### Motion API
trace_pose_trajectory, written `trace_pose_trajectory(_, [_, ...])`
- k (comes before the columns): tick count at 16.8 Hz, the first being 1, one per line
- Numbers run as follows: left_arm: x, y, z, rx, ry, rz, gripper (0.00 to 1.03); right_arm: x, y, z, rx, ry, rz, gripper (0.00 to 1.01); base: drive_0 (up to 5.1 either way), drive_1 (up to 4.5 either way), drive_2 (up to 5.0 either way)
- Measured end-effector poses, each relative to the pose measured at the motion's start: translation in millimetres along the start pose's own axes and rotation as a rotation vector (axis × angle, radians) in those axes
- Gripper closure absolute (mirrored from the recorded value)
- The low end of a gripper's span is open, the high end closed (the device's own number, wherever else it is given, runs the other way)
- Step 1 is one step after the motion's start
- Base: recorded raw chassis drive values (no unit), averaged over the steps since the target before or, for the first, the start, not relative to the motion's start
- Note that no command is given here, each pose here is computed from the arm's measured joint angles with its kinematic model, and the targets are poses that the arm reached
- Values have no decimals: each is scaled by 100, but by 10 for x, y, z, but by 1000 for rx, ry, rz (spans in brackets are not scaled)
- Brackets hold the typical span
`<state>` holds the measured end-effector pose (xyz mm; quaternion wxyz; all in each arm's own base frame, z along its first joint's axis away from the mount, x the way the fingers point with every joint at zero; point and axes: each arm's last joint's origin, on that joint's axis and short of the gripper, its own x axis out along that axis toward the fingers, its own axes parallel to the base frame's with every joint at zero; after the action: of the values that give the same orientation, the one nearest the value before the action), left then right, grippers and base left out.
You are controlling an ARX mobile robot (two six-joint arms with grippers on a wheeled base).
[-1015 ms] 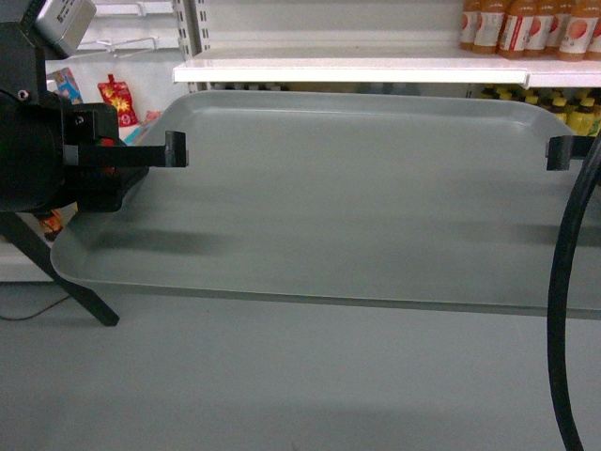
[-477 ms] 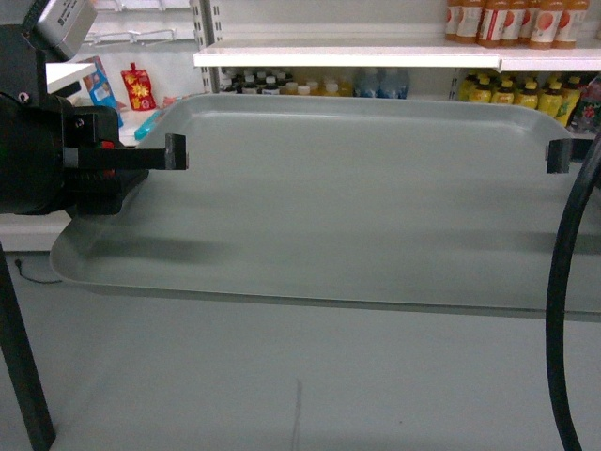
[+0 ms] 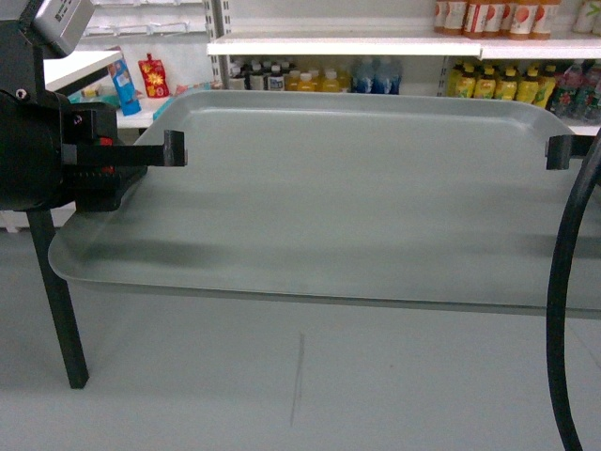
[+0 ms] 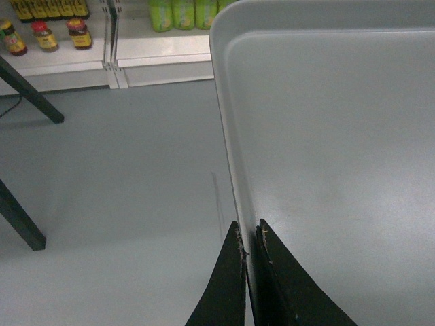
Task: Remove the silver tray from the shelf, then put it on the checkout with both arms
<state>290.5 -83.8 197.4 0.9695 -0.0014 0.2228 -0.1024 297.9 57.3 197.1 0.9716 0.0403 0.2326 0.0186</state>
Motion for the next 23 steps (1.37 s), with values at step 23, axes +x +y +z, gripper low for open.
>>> trace_pose_trajectory(23, [-11, -16, 9, 4, -4, -3, 100, -7, -16, 10, 3, -2, -3, 98, -120, -113, 255])
